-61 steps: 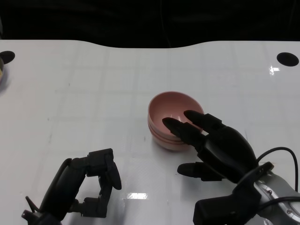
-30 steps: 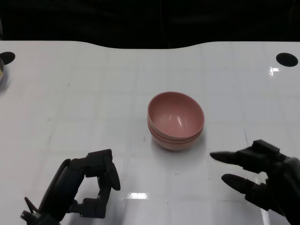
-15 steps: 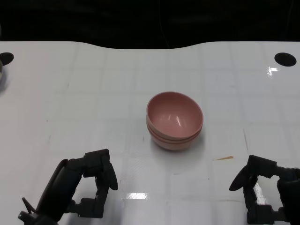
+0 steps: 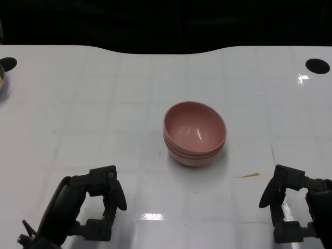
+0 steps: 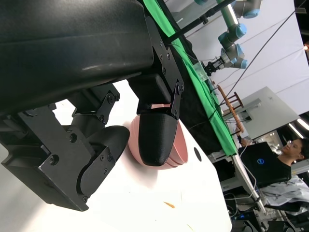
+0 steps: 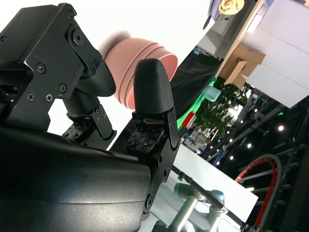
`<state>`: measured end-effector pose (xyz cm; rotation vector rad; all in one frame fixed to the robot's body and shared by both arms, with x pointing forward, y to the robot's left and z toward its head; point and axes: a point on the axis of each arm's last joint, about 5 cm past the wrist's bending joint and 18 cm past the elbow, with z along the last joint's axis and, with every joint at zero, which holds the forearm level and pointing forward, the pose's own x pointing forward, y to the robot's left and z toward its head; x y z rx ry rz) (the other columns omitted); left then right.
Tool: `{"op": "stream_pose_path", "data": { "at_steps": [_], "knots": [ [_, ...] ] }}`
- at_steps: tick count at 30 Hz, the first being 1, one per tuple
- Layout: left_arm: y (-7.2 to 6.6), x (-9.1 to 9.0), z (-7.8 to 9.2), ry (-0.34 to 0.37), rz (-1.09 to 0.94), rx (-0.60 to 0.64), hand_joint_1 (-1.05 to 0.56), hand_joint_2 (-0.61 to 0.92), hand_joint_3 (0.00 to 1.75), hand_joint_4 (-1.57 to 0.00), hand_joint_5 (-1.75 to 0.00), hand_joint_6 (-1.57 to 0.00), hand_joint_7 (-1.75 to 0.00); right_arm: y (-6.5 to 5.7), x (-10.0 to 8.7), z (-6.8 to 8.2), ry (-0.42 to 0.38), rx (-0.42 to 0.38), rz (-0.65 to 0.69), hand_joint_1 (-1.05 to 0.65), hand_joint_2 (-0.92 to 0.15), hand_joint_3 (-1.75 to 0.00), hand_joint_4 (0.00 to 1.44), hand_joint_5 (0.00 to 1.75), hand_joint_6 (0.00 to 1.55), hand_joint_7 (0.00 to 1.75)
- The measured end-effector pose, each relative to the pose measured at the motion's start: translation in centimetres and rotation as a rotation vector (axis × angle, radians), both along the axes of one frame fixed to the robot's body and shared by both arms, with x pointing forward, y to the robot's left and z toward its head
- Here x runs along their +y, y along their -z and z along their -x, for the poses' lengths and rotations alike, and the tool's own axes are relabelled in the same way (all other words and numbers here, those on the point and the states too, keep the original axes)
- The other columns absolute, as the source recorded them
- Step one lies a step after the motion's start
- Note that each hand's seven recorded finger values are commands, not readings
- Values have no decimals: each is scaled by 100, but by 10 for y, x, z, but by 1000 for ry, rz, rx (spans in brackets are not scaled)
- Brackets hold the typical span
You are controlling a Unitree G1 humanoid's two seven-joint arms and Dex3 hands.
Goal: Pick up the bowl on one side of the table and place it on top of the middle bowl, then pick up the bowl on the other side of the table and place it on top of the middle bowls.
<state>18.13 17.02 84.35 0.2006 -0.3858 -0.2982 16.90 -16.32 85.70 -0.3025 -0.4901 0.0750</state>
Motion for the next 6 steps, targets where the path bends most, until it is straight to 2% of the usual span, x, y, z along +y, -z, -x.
{"op": "stream_pose_path", "data": {
  "at_steps": [6],
  "knots": [
    [1,0,0,5,-10,0,-5,15,172,-97,-169,-92,-149,1,2,0,-12,-2,-6,19,-8,-175,99,169,93,147]
  ]
}}
